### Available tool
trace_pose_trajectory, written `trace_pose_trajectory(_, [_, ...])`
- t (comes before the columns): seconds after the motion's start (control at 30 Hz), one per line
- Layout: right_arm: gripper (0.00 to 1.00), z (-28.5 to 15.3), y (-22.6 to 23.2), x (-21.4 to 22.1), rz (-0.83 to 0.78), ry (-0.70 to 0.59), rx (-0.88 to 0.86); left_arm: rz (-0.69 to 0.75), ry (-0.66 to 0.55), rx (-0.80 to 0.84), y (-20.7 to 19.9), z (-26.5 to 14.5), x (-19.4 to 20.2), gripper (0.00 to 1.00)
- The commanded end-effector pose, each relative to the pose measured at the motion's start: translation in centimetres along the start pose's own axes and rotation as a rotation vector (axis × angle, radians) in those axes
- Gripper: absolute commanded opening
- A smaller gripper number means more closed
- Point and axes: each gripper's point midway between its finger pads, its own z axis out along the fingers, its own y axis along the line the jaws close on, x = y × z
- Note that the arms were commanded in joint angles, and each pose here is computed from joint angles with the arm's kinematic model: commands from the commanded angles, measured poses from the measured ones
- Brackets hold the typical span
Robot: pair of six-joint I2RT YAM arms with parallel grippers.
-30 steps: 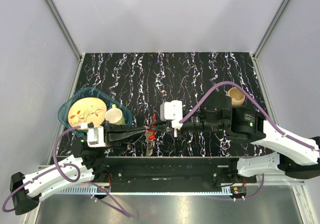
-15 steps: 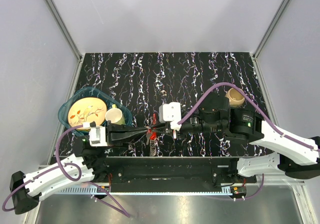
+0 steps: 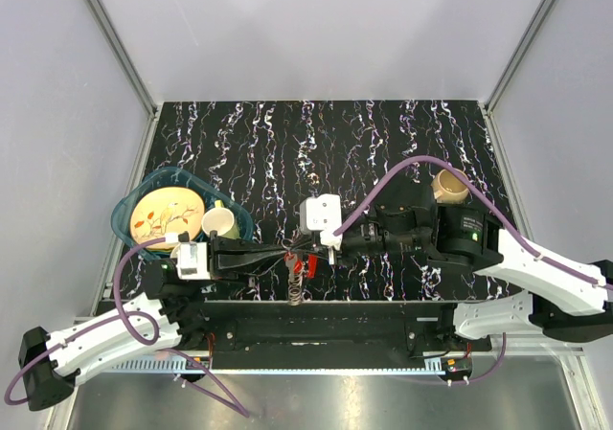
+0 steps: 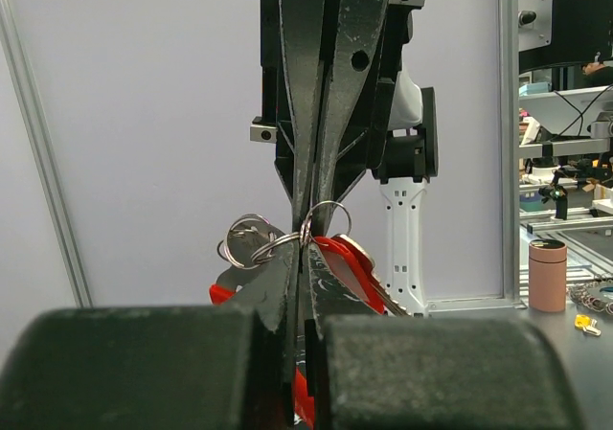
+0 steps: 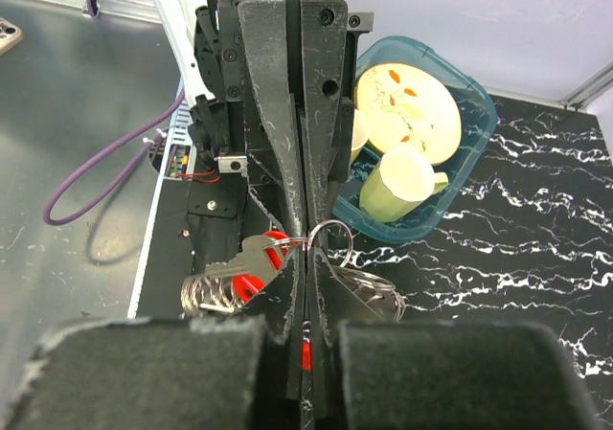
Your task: Remove the keys from the keyring
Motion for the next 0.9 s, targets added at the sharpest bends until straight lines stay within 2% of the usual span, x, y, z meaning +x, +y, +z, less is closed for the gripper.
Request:
trace_pose_trajectory(0.0, [0.0, 1.6, 0.9, 2.3, 0.049, 0.109, -0.054, 0.05, -0.075, 0.025, -0.4, 0.6, -2.9, 0.0])
trace_pose_trajectory(0.07, [0.01, 1.9, 0.7, 3.2, 0.078, 0.15, -0.037, 0.056, -0.075, 0.019, -0.4, 0.4, -3.0, 0.0])
trace_pose_trajectory(0.17, [0.14, 2.4, 0.7, 3.9, 0.105, 0.163, -0.029, 0.056, -0.073, 0.006, -0.3, 0.1, -2.9, 0.0])
trace_pose_trajectory(0.23, [0.11, 2.7, 0.7, 4.2, 0.116, 0.17, -0.025, 0.056, -0.08, 0.007, -0.3, 0.1, -3.1, 0.0])
trace_pose_trajectory(0.27, [0.0, 2.8, 0.7, 4.3, 0.118, 0.171, -0.024, 0.054, -0.08, 0.012, -0.5, 0.1, -3.1, 0.0])
trace_pose_trajectory(0.4, [0.0, 2.6, 0.7, 3.6, 0.118, 0.147, -0.027, 0.049, -0.084, -0.003, -0.2, -0.1, -3.0, 0.0])
trace_pose_trajectory(0.53, [0.0, 1.9, -0.4, 3.8, 0.105, 0.16, 0.042, 0.033, -0.047, -0.052, 0.6, -0.2, -2.3, 0.0])
trace_pose_trajectory(0.63, [0.0, 1.4, -0.9, 4.9, 0.113, 0.196, 0.087, 0.03, 0.005, -0.128, 1.7, -0.9, -1.5, 0.12])
trace_pose_trajectory(0.67, [0.0, 1.2, -0.6, 5.4, 0.114, 0.206, 0.083, 0.027, 0.016, -0.157, 2.1, -1.2, -1.3, 0.22])
trace_pose_trajectory(0.7, [0.0, 1.1, -0.3, 5.2, 0.121, 0.193, 0.068, 0.015, 0.047, -0.206, 2.8, -1.7, -0.5, 0.25])
trace_pose_trajectory(0.77, [0.0, 0.9, -0.2, 4.8, 0.135, 0.173, 0.07, 0.015, 0.015, -0.241, 3.0, -2.4, -1.6, 0.34])
trace_pose_trajectory(0.87, [0.0, 0.8, -0.6, 4.7, 0.164, 0.178, 0.101, -0.002, 0.008, -0.278, 3.0, -3.1, -2.8, 0.4])
